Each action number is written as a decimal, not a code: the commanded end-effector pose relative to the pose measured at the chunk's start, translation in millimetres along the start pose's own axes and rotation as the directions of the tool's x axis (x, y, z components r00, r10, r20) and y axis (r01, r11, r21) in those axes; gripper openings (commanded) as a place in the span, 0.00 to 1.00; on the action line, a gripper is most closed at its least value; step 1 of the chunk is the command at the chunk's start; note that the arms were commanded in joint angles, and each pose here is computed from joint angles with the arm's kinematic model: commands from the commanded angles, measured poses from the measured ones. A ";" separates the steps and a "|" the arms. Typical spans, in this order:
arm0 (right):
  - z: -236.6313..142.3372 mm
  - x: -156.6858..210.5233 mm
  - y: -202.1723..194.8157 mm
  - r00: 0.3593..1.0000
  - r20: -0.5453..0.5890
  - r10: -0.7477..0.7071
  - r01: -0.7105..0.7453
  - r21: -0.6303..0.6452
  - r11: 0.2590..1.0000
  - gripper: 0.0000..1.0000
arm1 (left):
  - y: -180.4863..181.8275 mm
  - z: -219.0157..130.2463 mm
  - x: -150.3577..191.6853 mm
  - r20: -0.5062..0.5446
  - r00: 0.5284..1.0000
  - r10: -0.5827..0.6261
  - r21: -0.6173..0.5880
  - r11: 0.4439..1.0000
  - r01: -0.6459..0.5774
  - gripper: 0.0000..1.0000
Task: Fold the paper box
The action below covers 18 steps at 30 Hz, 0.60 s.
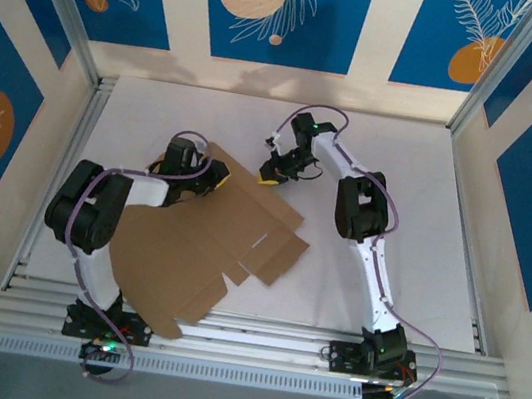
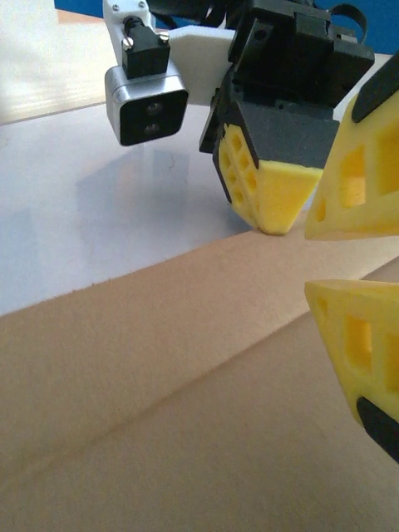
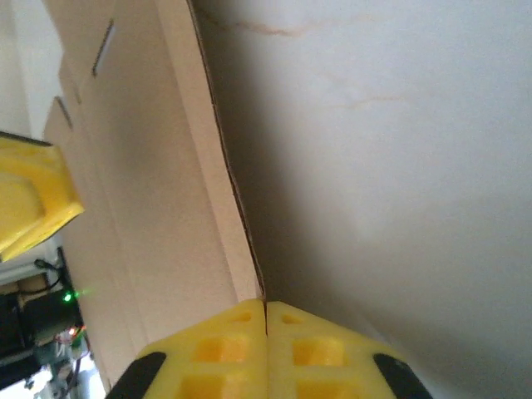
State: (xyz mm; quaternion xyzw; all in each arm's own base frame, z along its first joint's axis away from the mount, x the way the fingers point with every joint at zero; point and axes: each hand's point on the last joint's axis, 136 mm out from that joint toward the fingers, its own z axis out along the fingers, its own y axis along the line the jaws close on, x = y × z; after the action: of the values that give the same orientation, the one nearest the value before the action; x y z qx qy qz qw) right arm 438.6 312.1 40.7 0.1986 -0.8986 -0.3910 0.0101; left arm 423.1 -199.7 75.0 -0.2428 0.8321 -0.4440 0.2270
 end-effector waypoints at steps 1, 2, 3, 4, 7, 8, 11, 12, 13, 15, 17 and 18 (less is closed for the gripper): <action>-47.9 -17.6 19.5 0.984 0.093 -0.151 0.130 0.203 0.970 0.00 | -11.5 -16.9 -15.1 0.045 0.999 0.019 0.023 1.000 -0.020 0.20; -54.7 -20.1 19.4 0.978 0.103 -0.183 0.150 0.263 0.953 0.00 | -16.4 -21.3 -19.5 0.057 0.998 0.022 0.030 0.999 -0.024 0.21; -61.1 -22.8 23.6 0.969 0.114 -0.217 0.175 0.298 0.938 0.00 | -22.5 -25.0 -23.4 0.066 0.997 0.030 0.038 0.999 -0.033 0.21; -68.7 -26.0 28.0 0.959 0.128 -0.252 0.196 0.337 0.921 0.00 | -27.8 -29.2 -28.4 0.076 0.996 0.037 0.039 0.998 -0.040 0.23; -90.5 -34.9 38.5 0.923 0.168 -0.346 0.244 0.440 0.864 0.00 | -35.3 -38.4 -36.9 0.096 0.994 0.049 0.007 0.999 -0.050 0.33; -98.2 -37.8 40.3 0.912 0.173 -0.373 0.253 0.480 0.840 0.00 | -36.5 -39.8 -37.7 0.099 0.994 0.048 -0.002 0.999 -0.048 0.36; -114.5 -43.7 50.4 0.875 0.165 -0.455 0.289 0.576 0.764 0.00 | -54.6 -37.9 -43.7 0.098 0.994 0.046 0.047 0.998 -0.051 0.44; -118.4 -45.7 51.7 0.863 0.152 -0.482 0.297 0.619 0.727 0.00 | -64.0 -37.2 -46.3 0.098 0.994 0.042 0.082 0.995 -0.050 0.46; -121.0 -46.6 54.7 0.850 0.139 -0.508 0.307 0.654 0.691 0.00 | -75.4 -36.7 -48.8 0.099 0.994 0.043 0.122 0.991 -0.055 0.48; -124.9 -49.9 58.7 0.819 0.105 -0.564 0.322 0.729 0.604 0.00 | -98.3 -36.6 -54.2 0.107 0.993 0.052 0.194 0.978 -0.073 0.52; -132.5 -54.8 64.1 0.785 0.082 -0.614 0.316 0.799 0.512 0.00 | -114.5 -34.4 -58.9 0.104 0.994 0.044 0.250 0.966 -0.069 0.55; -136.2 -57.3 68.4 0.765 0.070 -0.641 0.313 0.828 0.464 0.00 | -123.6 -33.3 -62.8 0.108 0.993 0.035 0.283 0.957 -0.065 0.58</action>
State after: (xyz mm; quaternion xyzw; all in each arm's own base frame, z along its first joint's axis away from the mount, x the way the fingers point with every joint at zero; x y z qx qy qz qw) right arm 477.5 288.3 170.4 0.3362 -0.8895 -0.0785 -0.2992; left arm 462.2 -190.0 175.1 -0.2287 0.7848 -0.4933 0.2973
